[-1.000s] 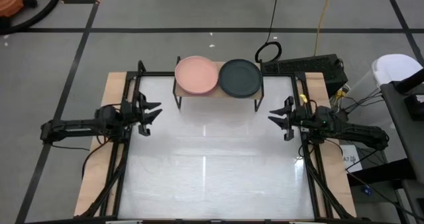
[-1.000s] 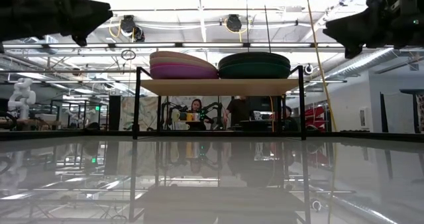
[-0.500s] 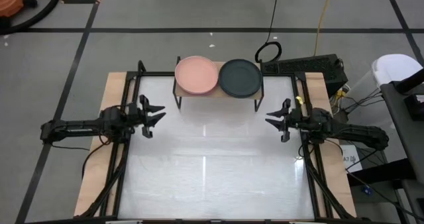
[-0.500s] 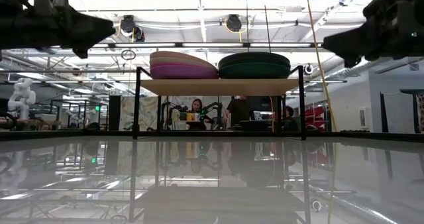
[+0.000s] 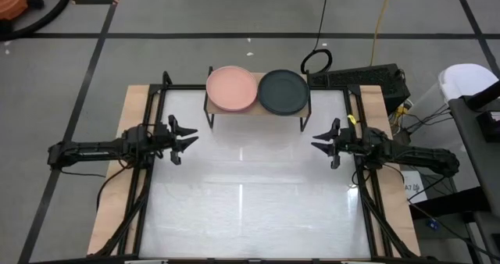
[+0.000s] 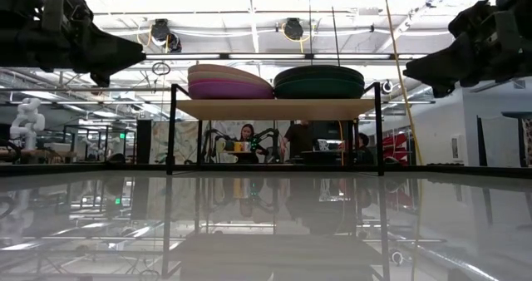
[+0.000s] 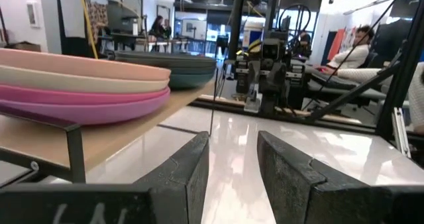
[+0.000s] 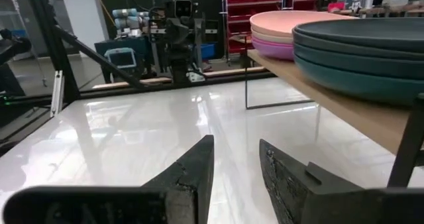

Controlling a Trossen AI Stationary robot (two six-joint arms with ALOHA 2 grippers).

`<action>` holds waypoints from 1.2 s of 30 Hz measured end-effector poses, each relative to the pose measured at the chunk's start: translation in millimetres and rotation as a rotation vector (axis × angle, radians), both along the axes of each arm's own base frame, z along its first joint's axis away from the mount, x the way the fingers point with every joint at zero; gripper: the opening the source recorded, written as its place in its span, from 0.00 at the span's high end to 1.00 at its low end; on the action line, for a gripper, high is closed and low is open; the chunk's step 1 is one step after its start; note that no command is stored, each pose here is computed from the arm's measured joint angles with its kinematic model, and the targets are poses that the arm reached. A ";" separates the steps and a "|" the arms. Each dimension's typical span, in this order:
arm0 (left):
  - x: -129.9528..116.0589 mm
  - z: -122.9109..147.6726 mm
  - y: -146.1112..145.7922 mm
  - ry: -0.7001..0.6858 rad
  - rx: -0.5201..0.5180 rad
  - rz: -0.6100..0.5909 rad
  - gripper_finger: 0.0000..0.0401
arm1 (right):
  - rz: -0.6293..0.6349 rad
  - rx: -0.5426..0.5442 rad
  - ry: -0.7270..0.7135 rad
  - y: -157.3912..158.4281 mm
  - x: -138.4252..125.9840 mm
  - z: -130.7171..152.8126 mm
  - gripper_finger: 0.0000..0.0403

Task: Place and stack plates onto a shelf
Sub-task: Return to Home Position

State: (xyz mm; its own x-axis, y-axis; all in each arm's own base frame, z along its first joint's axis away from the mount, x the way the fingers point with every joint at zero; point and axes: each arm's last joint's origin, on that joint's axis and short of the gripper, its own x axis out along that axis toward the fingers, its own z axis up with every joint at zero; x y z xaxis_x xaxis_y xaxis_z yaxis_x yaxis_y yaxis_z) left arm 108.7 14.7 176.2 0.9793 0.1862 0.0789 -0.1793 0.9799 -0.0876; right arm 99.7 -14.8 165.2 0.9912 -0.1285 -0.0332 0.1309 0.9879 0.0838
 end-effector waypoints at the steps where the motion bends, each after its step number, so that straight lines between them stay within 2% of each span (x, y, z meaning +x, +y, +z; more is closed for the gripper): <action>1: 0.0 -0.1 0.0 0.001 0.000 0.000 0.67 | 0.000 0.001 0.002 0.0 0.1 -0.1 0.74; 36: 0.0 0.3 0.1 -0.002 -0.001 0.001 0.67 | 0.001 -0.015 0.008 0.0 0.3 -0.6 0.74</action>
